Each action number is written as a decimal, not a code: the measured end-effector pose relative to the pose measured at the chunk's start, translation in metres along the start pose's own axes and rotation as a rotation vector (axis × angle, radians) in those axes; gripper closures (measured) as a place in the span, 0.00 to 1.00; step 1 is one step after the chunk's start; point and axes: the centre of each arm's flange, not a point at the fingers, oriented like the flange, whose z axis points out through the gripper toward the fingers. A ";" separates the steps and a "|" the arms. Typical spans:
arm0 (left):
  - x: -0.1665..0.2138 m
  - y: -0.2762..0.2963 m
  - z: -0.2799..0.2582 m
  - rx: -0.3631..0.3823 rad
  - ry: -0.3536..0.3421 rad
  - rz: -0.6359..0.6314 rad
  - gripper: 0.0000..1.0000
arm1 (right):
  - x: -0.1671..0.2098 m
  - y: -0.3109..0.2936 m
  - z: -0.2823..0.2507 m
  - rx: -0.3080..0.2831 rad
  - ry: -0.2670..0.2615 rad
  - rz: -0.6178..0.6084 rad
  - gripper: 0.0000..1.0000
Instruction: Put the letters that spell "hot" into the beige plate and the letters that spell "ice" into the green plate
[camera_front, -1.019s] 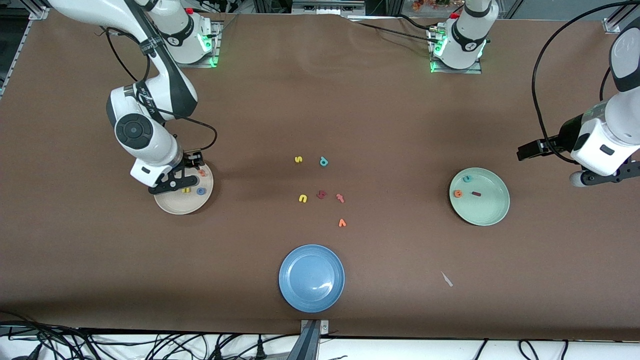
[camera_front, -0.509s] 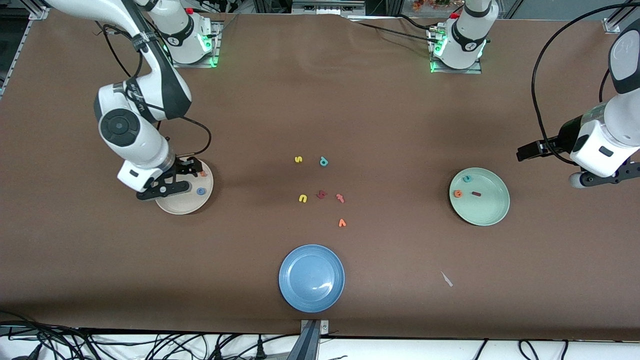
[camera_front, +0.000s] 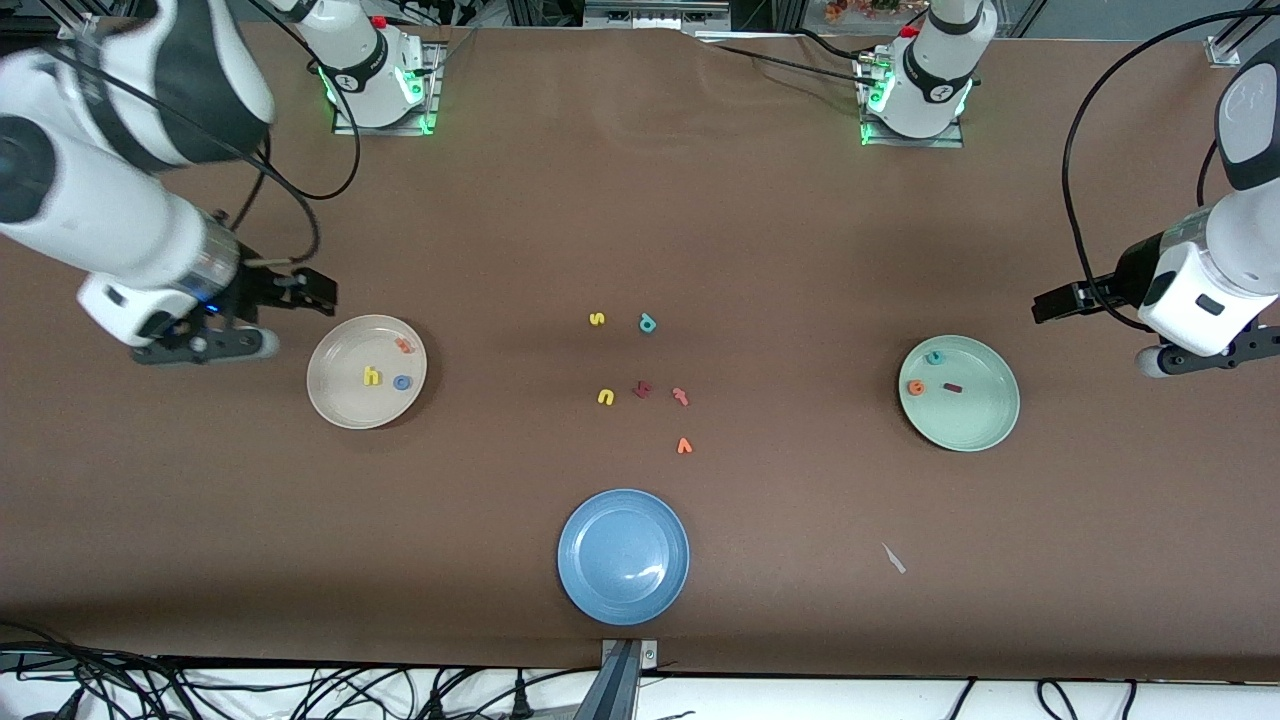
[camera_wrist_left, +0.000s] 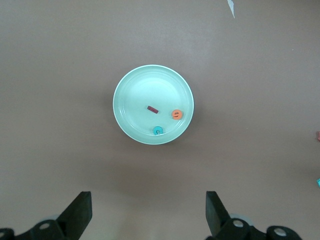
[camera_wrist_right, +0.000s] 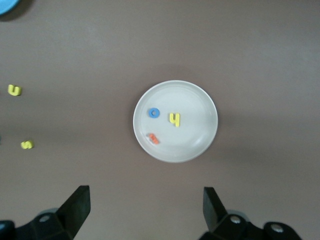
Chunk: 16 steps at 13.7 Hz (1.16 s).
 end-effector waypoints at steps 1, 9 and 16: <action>0.000 0.000 0.000 0.000 0.000 0.000 0.00 | -0.005 0.016 -0.016 0.009 -0.008 0.015 0.00; 0.001 0.000 0.001 0.000 -0.002 0.000 0.00 | -0.033 0.108 -0.067 0.033 -0.025 0.009 0.00; 0.001 0.000 0.002 0.001 -0.004 0.000 0.00 | -0.034 0.104 -0.065 0.029 -0.048 -0.021 0.00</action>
